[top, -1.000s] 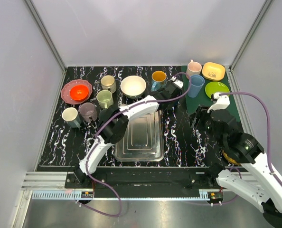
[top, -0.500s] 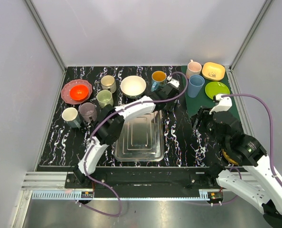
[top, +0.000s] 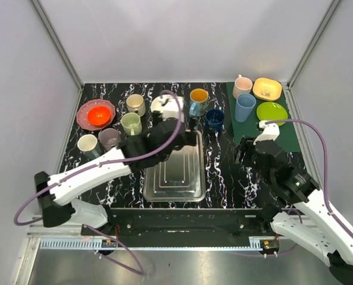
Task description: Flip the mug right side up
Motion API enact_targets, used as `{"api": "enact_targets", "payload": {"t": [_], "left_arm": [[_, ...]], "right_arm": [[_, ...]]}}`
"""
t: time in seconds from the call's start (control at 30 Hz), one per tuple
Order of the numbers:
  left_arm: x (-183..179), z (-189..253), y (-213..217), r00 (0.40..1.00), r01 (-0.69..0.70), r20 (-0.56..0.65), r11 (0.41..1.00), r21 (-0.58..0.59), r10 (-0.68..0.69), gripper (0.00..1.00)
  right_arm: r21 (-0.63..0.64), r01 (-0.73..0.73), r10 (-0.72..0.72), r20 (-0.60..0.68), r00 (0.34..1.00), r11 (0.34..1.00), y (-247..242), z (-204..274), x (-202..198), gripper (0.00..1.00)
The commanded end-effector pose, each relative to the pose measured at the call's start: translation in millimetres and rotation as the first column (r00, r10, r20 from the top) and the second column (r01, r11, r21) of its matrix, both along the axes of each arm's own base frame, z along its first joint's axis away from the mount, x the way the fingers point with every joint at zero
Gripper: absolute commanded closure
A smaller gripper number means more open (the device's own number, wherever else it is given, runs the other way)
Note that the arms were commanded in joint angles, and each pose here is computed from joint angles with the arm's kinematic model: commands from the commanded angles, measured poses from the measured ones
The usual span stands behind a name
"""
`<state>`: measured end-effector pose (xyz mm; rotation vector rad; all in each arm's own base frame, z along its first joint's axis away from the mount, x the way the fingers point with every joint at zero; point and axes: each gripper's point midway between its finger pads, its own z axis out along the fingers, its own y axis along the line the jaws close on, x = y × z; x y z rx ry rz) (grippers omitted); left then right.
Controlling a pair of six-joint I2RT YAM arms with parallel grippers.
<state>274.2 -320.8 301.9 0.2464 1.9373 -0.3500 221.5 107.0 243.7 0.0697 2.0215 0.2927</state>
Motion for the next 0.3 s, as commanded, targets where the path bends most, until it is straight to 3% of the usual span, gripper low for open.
{"api": "enact_targets", "payload": {"t": [0.0,0.1,0.27], "left_arm": [[-19,-77,77,0.947,-0.272,-0.166,0.961,0.05,0.277,0.01],[-39,-85,96,0.944,-0.262,-0.209,0.965,0.004,0.257,0.01],[-48,-54,128,0.971,-0.228,-0.094,0.969,-0.095,0.219,0.01]], "right_arm": [[0.068,0.038,-0.041,0.042,0.998,0.997,7,6,13,0.36],[0.09,0.025,-0.028,0.027,0.999,0.996,16,-1,15,0.34],[0.115,0.01,-0.013,0.028,1.0,0.993,25,-6,20,0.31]]}}
